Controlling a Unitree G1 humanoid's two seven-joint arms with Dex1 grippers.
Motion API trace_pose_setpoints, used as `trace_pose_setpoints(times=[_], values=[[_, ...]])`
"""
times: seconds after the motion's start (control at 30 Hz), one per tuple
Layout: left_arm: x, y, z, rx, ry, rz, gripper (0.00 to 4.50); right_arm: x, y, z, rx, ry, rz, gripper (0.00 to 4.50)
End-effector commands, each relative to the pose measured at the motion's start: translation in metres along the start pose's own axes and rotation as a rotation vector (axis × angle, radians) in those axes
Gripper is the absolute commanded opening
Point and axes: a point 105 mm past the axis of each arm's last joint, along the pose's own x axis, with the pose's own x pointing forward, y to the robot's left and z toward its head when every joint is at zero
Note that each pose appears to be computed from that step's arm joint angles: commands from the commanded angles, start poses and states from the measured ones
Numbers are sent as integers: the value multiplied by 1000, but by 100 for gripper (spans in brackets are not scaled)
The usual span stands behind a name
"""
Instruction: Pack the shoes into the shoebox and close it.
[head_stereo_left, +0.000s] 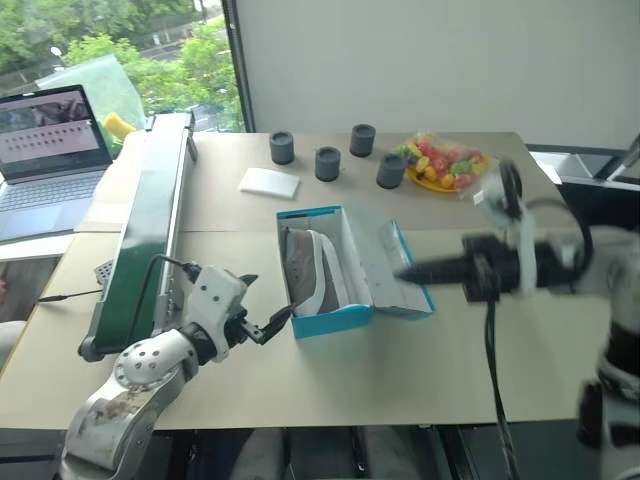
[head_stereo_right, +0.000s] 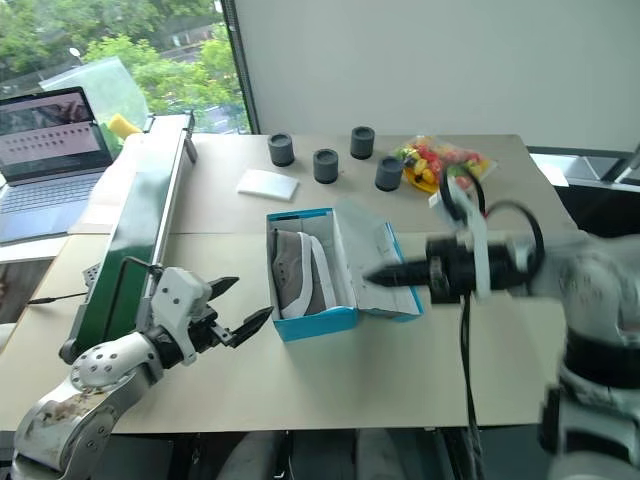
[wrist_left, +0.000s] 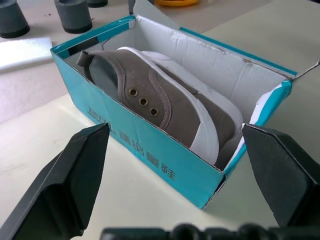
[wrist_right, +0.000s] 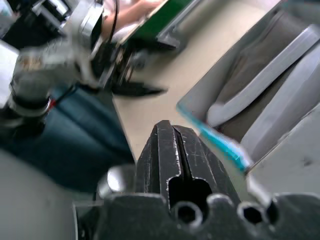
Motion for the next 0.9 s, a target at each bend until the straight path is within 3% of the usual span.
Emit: trace_pose_setpoints(times=[0.03, 0.13, 0.23, 0.4, 0.67, 0.8, 0.9], values=[[-1, -2, 11, 30, -39, -31, 450, 19, -20, -24, -88, 91, -136, 3], [-3, 2, 13, 40, -32, -33, 450, 33, -54, -51, -43, 122, -333, 3], [-5, 3, 13, 44, -24, -34, 450, 43, -83, -57, 30, 0, -532, 3], [-5, 4, 13, 46, -16, -43, 450, 53, -104, -56, 147, -153, -713, 3], [-3, 7, 18, 56, -17, -54, 450, 10, -148, -37, 324, -504, -1200, 3], [-2, 8, 20, 60, -17, -60, 450, 2, -155, -30, 492, -740, -1253, 3], [-3, 8, 20, 63, -13, -61, 450, 9, -158, -22, 713, -969, -1126, 3]])
